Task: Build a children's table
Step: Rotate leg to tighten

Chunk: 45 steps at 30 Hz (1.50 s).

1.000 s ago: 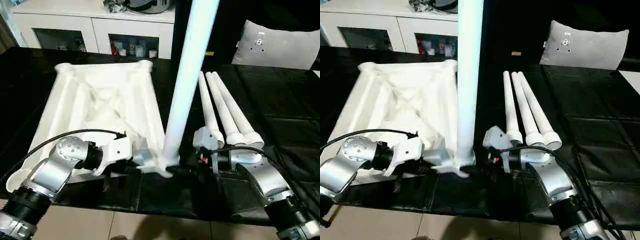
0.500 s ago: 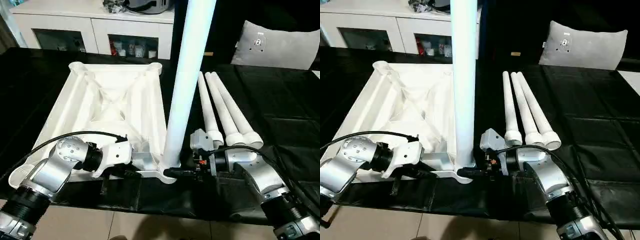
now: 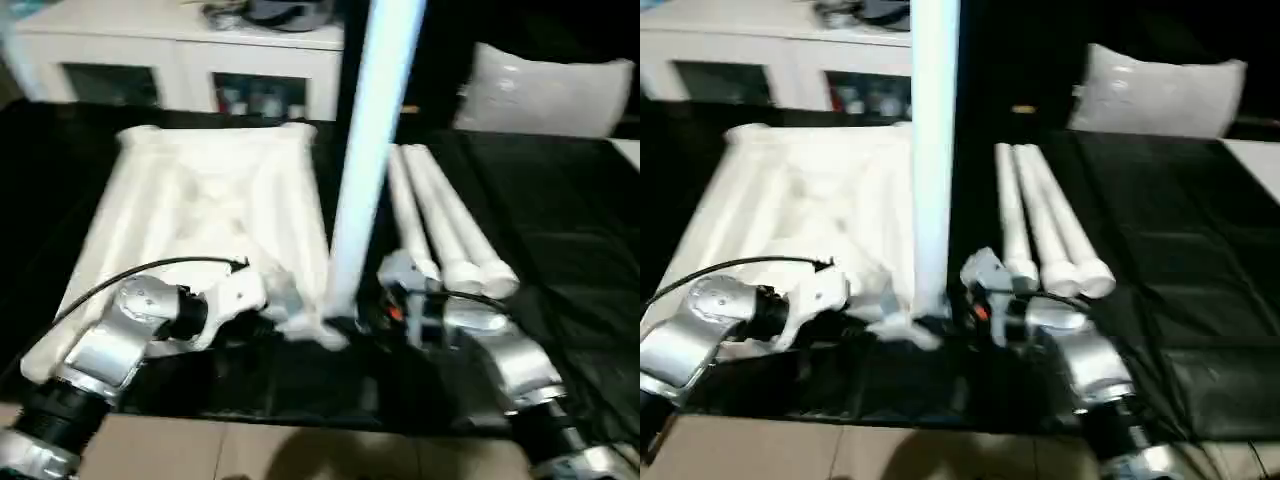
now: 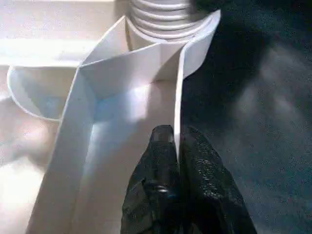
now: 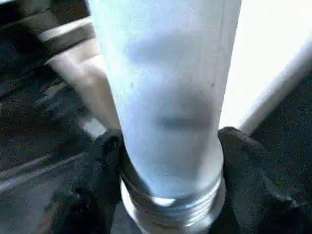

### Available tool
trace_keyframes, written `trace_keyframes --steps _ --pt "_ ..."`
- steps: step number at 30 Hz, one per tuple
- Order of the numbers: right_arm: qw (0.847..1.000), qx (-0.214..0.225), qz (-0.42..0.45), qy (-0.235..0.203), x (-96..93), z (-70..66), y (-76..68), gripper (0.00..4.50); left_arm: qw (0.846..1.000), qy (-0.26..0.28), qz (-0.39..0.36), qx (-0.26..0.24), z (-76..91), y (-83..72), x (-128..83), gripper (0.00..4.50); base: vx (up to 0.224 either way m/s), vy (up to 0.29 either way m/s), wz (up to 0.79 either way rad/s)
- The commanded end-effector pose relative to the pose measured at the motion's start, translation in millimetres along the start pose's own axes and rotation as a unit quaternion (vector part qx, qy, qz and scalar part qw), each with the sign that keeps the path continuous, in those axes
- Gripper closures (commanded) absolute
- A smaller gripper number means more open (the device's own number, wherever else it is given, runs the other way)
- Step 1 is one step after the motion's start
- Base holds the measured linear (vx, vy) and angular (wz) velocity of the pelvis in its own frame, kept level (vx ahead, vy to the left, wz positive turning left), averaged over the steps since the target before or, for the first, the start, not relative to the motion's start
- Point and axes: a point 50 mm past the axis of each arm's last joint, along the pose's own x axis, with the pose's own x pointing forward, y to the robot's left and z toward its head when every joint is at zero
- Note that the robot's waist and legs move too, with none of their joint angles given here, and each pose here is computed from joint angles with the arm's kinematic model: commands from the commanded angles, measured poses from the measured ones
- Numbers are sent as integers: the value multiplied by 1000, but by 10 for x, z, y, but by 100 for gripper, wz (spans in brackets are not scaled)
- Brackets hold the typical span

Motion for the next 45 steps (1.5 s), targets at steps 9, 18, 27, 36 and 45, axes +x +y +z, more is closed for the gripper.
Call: trace_keyframes --steps 9,18,27,36,45 --pt "983 121 -136 -12 431 -108 129 185 983 -104 142 -42 713 -98 374 450 0 0 0" --pt "986 80 -139 -42 317 4 4 72 987 -80 136 -17 610 -35 280 450 0 0 0" --pt "996 -37 -56 -61 -117 193 -182 3 994 -51 89 21 364 62 94 450 0 0 0" --pt "986 -138 89 6 -377 283 -204 3 993 -14 -49 111 150 -18 -87 450 0 0 0" --pt "963 -163 209 54 -388 218 -96 42 976 23 -141 166 45 -31 -226 450 0 0 0"
